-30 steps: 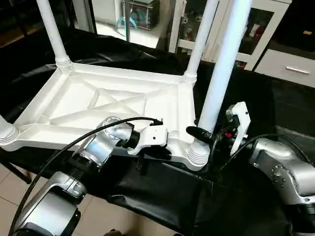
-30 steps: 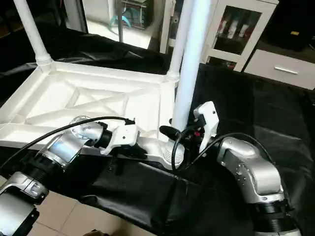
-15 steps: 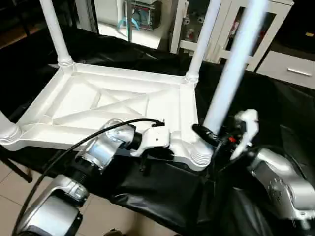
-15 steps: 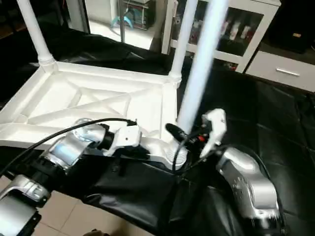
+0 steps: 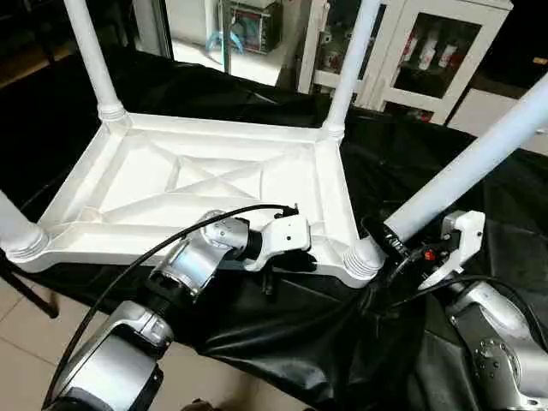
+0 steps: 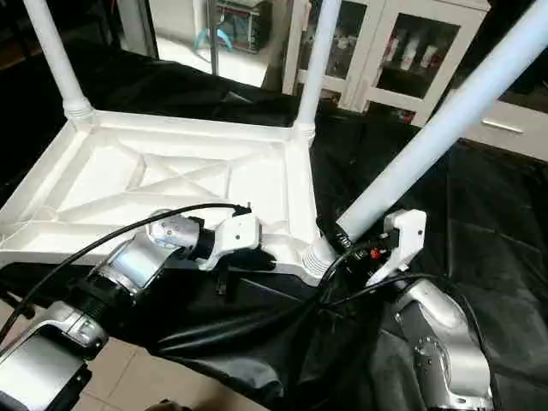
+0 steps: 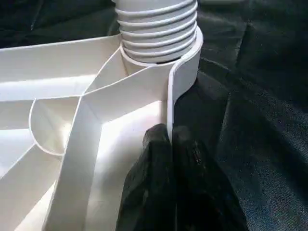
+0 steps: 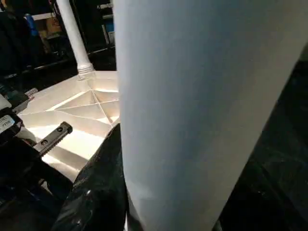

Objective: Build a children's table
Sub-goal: Rotate table base

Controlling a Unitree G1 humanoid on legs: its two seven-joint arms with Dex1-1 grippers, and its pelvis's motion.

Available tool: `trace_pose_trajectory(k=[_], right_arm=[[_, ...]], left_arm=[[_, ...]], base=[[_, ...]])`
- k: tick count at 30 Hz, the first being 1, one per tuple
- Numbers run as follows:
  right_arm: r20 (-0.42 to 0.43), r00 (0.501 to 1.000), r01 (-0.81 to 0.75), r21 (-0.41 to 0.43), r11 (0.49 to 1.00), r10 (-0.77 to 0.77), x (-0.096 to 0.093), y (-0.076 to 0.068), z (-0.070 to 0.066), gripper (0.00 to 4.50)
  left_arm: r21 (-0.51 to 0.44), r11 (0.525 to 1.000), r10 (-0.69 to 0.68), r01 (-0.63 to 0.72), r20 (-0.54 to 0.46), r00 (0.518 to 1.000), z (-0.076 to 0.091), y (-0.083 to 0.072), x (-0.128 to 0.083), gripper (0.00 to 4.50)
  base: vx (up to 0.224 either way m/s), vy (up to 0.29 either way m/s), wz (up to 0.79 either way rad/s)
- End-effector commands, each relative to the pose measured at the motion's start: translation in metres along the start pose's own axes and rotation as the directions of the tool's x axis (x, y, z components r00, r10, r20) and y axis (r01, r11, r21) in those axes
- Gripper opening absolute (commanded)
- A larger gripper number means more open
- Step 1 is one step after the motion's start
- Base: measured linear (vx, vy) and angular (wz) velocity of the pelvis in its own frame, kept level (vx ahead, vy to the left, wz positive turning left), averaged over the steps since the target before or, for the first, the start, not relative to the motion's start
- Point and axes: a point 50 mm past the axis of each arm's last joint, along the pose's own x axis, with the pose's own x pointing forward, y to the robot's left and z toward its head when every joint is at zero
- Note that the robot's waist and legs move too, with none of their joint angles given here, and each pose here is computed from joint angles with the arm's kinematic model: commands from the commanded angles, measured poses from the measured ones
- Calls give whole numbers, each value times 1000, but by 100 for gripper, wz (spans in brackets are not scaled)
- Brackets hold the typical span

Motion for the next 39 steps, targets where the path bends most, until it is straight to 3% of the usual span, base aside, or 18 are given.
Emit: trace_pose_trajectory(k=[1,3,5,6,8,11,13,16,22,27,34,39], right_arm=[[-205,971,139,48,989,-126,-28,-13,-43,181],[-214,969,141,49,989,-128,-29,-13,-44,181],[-297,950,118,45,992,-100,-31,-9,-53,181],[-297,950,118,45,992,-100,-31,-9,-53,181],[-429,903,28,14,1000,-19,-32,-3,-61,181],[-488,872,-21,15,1000,26,-34,0,-65,181],[-562,823,-96,18,995,89,-37,6,-67,181],[-574,812,-121,10,993,105,-36,7,-66,181],[-626,767,-118,77,990,141,-33,10,-66,181],[-670,730,-90,96,991,131,-31,4,-67,181],[-645,758,-76,66,995,101,-11,-2,-56,181],[-653,751,-107,24,994,97,-12,3,-67,181]], left_arm=[[-6,984,179,-179,-5,984,2,22,-18,0],[-6,984,178,-178,-5,984,2,22,-18,0],[-3,986,166,-166,-8,986,1,21,-18,0],[-3,986,166,-166,-8,986,1,21,-18,0],[0,987,159,-159,-12,987,1,20,-17,0],[0,987,160,-160,-13,987,1,21,-17,0],[2,987,159,-159,-15,987,1,21,-17,0],[3,988,156,-156,-16,988,1,20,-18,0],[3,993,118,-118,-17,993,-1,16,-17,0],[2,997,82,-82,-15,996,-2,13,-16,0],[5,998,56,-56,-17,998,-3,9,-15,0],[5,998,59,-59,-13,998,-3,8,-14,0]], base=[[0,0,0],[0,0,0],[0,0,0],[0,0,0],[0,0,0],[0,0,0],[0,0,0],[0,0,0],[0,0,0],[0,0,0],[0,0,0],[0,0,0]])
